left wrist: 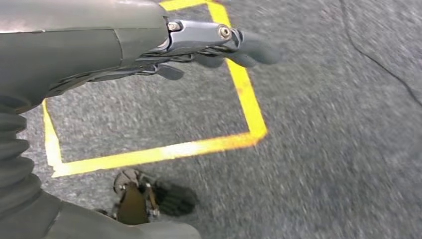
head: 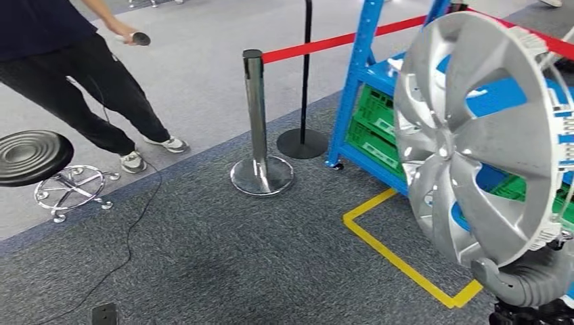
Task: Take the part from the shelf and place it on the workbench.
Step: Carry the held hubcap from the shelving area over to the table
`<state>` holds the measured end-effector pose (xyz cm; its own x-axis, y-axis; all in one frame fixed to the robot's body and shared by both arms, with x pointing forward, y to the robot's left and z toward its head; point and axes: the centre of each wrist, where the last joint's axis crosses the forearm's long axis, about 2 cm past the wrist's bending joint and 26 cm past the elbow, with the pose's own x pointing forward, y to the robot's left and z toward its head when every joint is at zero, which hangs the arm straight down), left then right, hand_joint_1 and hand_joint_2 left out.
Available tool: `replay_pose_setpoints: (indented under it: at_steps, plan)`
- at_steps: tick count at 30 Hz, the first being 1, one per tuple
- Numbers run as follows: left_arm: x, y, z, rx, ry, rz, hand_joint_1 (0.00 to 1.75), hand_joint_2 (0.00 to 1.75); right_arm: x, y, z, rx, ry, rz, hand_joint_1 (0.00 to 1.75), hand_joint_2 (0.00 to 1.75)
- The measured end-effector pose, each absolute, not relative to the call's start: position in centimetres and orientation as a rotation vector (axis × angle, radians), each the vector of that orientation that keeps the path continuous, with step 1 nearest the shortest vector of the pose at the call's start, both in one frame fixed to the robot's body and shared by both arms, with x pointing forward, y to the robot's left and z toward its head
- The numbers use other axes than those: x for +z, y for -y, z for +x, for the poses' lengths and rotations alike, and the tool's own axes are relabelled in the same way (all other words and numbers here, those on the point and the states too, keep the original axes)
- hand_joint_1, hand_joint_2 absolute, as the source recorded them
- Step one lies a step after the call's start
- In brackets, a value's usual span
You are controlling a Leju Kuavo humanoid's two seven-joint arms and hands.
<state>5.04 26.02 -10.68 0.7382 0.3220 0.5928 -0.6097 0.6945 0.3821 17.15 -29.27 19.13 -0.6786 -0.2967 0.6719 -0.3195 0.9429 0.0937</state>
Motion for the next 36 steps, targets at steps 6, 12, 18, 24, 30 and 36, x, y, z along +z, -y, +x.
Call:
replay_pose_setpoints:
  at_steps: [6,12,18,24,30,36]
  plan:
    - [-10.7,-26.2,5.1,0.564,0.489,0.618,0.0,1.75,19.0,29.3,18.0,0.06,2.36,0.45,1.75,1.75]
    - [-10.7,-26.2,5.1,0.575,0.489,0.608,0.0,1.75,19.0,29.4,18.8,0.075,2.365,0.457,1.75,1.75]
    - [-10.7,-26.2,4.8,0.573,0.485,0.608,0.0,1.75,19.2,29.4,19.1,0.077,2.376,0.453,1.75,1.75]
    - [-10.7,-26.5,5.0,0.568,0.495,0.61,0.0,1.75,19.1,29.4,19.0,0.074,2.379,0.448,1.75,1.75]
    - [-10.7,-26.9,5.2,0.578,0.506,0.619,0.0,1.75,19.2,29.4,19.2,0.074,2.384,0.449,1.75,1.75]
    - [-10.8,-27.5,5.0,0.596,0.496,0.637,0.0,1.75,19.1,29.5,19.2,0.067,2.384,0.445,1.75,1.75]
